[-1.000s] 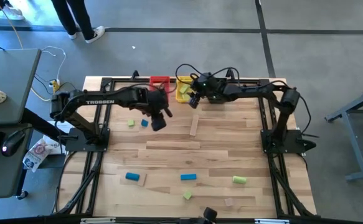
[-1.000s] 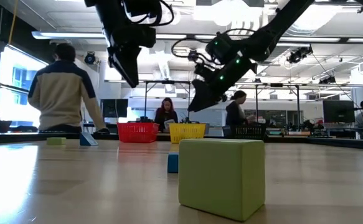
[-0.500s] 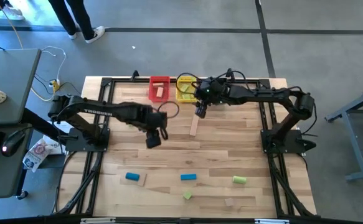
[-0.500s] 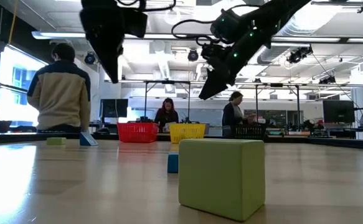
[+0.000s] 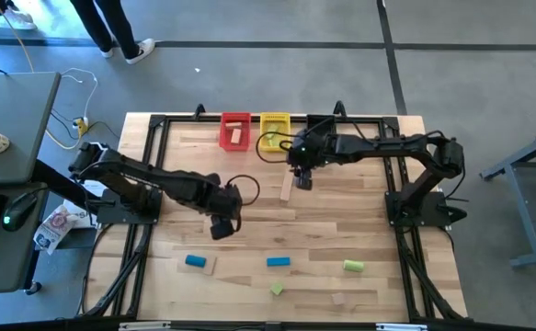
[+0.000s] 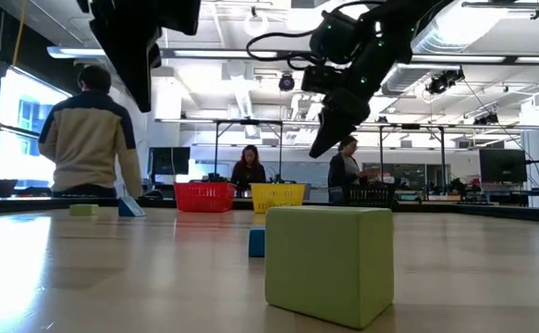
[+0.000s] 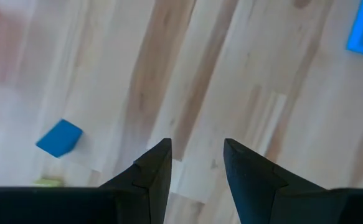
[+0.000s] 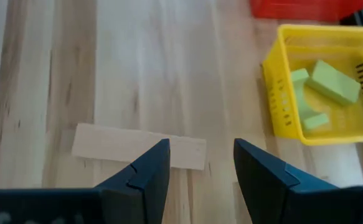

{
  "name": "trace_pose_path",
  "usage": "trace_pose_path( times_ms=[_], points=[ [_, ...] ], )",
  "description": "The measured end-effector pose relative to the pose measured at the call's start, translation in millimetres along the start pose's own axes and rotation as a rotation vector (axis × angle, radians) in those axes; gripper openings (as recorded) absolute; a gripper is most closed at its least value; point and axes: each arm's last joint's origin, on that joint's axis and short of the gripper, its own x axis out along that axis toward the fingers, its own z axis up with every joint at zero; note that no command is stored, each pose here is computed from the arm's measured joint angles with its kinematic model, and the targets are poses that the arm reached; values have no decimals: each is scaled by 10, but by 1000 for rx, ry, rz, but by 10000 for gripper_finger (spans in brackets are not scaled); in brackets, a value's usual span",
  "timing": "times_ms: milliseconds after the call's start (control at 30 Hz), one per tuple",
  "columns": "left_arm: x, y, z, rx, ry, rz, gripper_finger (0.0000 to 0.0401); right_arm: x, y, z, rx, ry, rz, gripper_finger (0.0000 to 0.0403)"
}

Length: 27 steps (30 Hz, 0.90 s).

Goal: Sort & place blocks by color
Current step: Put the brown block into the red basket

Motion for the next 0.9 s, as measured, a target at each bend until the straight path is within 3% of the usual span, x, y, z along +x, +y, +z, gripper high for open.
trace_pose_path(
  times_ms=[467, 900],
  points=[
    [110, -319, -398, -48, 66, -1, 131, -6, 285, 47, -81, 17, 26, 163],
    [42, -546, -606, -393, 66, -18, 135, -10, 367, 54, -105, 31, 2, 163]
  ],
)
